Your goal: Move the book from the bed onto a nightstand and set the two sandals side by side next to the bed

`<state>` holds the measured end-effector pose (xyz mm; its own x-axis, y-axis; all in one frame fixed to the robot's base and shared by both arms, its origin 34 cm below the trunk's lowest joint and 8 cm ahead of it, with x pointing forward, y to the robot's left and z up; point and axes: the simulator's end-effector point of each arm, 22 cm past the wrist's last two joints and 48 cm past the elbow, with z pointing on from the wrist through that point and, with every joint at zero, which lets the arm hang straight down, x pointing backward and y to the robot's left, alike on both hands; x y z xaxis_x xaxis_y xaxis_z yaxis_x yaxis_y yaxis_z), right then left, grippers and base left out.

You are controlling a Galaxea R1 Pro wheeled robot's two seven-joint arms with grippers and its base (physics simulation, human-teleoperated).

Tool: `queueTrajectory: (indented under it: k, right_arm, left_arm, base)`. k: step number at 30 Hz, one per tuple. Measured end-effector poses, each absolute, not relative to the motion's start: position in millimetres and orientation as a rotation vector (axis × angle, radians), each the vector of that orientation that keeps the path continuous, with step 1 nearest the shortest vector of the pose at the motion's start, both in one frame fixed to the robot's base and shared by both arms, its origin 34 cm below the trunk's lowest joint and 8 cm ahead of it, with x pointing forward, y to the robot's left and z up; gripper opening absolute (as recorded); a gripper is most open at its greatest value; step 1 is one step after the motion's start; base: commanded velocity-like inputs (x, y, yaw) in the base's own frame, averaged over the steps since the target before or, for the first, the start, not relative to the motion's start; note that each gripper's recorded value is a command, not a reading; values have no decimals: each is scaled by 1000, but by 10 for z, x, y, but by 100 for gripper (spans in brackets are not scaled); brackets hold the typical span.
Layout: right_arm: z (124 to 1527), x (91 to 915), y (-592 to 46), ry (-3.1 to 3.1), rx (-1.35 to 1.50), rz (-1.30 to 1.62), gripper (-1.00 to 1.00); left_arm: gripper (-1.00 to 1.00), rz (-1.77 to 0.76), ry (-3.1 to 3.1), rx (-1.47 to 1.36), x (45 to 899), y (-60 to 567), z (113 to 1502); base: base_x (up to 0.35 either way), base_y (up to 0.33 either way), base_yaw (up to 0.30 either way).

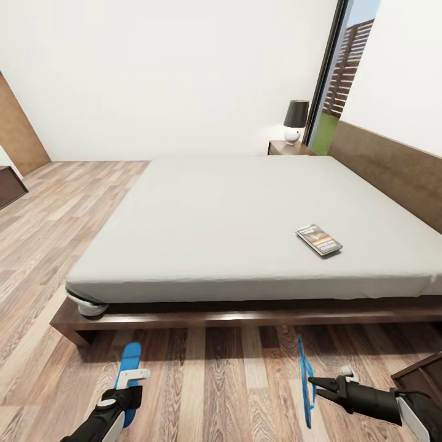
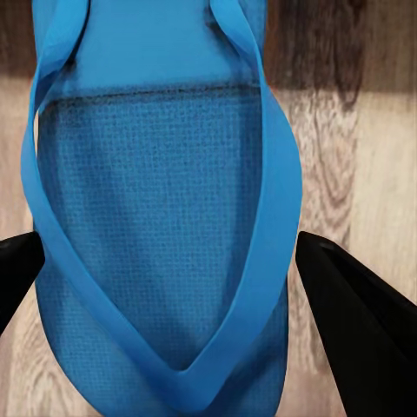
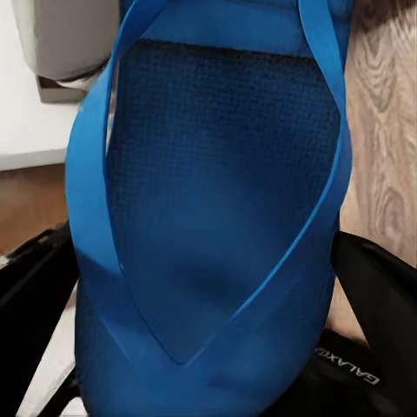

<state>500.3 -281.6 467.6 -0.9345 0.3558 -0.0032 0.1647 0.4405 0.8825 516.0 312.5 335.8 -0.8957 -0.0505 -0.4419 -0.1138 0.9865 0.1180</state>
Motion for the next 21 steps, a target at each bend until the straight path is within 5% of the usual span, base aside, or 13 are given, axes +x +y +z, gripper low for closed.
queueTrajectory:
  k: [21]
  right_arm:
    - [4480,4955,-3063,2512,474,1487,-100]
  left_arm:
    - [-100,199,2680,-124,5096,3116,3059]
  base:
    - [0,0,0]
